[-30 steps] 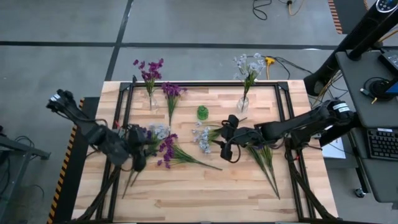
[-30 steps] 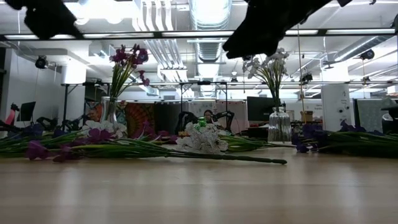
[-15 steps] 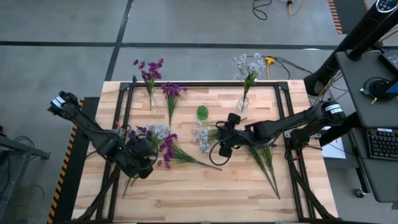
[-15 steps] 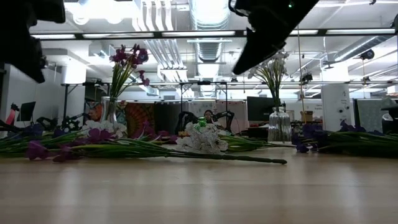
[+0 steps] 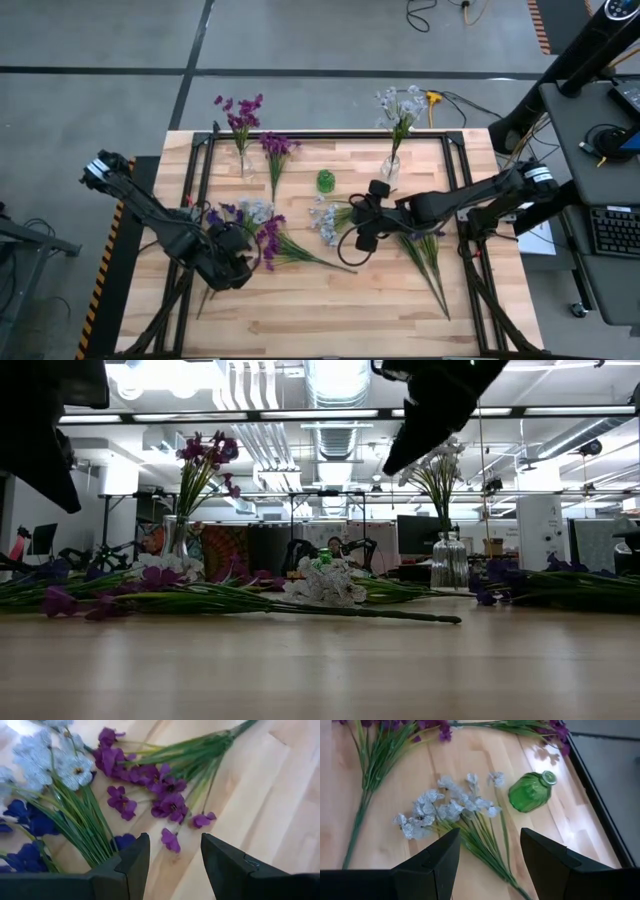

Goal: Sort flowers into vase by color
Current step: Put the left blue flowers into the green flower vase

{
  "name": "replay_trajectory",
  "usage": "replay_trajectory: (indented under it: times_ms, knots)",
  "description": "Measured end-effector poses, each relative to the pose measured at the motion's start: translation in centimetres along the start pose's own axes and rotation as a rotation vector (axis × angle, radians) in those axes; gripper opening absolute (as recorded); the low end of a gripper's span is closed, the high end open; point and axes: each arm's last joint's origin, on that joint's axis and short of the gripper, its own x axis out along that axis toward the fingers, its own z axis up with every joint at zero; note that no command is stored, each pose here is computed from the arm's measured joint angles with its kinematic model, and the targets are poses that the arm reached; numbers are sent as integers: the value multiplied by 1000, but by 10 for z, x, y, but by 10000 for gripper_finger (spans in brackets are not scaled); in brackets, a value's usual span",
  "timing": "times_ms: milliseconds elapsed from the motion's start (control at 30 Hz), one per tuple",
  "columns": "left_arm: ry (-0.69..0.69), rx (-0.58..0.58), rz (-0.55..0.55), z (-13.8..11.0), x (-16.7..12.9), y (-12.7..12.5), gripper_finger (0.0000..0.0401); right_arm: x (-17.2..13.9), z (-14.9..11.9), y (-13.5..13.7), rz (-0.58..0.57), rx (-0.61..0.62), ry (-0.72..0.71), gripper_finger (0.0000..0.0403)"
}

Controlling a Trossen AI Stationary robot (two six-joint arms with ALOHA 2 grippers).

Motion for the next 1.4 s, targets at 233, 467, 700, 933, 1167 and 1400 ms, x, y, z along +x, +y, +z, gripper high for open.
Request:
replay_trajectory:
  times_ms: [233, 467, 700, 933, 1167, 1400]
  knots:
    - [1, 13, 22, -2, 4, -2, 160, 9, -10, 3, 1, 12, -4, 201]
    - [-16, 16, 33, -2, 6, -3, 160, 9, -4, 4, 8, 10, -55, 201]
    - [7, -14, 25, -2, 5, -3, 160, 8, 2, 5, 14, -12, -115, 201]
    - [88, -110, 95, -6, 4, 6, 160, 8, 5, 5, 18, -15, -143, 201]
    - [225, -261, 211, -12, 1, 17, 160, 8, 5, 5, 16, -25, -144, 201]
    - [308, -397, 358, -18, 0, 26, 166, 8, 6, 5, 18, -19, -157, 201]
